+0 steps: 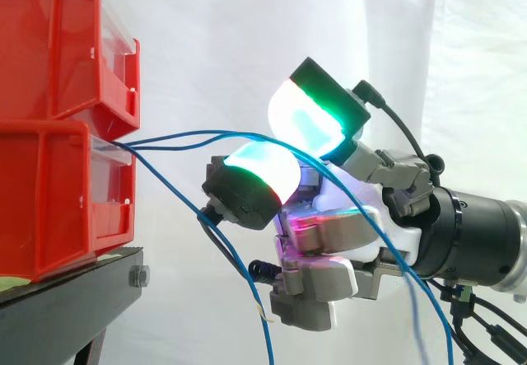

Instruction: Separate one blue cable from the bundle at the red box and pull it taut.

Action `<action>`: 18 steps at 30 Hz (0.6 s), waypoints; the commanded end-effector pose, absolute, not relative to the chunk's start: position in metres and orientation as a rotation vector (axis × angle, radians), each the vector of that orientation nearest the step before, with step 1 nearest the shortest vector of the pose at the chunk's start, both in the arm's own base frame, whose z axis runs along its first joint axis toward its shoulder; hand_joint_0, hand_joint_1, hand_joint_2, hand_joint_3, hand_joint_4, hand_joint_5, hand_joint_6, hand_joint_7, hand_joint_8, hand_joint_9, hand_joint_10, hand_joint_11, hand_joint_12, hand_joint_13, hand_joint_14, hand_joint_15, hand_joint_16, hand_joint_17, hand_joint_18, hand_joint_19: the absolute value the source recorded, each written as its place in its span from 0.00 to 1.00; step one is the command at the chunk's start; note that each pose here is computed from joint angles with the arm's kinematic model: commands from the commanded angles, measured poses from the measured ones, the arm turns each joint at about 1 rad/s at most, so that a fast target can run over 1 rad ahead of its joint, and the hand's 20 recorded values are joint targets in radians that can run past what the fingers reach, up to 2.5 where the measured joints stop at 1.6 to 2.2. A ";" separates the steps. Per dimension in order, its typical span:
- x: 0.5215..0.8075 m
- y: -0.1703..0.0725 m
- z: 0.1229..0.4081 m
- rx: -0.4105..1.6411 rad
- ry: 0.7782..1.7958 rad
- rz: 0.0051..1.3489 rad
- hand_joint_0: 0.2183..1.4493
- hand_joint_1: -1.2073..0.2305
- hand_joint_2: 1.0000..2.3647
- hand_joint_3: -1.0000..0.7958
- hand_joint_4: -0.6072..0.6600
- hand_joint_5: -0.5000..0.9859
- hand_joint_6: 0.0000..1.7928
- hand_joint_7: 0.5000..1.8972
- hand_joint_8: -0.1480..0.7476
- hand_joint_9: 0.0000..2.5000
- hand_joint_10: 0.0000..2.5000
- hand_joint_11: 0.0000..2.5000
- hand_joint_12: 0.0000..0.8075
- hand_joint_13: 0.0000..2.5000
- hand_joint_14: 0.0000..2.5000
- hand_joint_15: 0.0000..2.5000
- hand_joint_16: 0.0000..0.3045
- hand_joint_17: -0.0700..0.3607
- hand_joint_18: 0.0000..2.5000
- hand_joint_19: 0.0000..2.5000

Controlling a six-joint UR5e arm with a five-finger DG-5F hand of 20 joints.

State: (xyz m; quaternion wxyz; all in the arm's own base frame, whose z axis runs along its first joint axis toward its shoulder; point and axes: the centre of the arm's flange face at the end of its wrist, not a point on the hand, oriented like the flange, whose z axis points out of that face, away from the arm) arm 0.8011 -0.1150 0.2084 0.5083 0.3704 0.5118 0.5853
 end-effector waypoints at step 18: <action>0.801 -0.115 0.208 0.894 1.234 1.410 0.33 0.14 0.00 0.28 0.56 0.25 0.51 0.44 0.63 0.50 0.01 0.49 0.57 0.50 0.01 0.34 0.20 0.48 0.42 0.29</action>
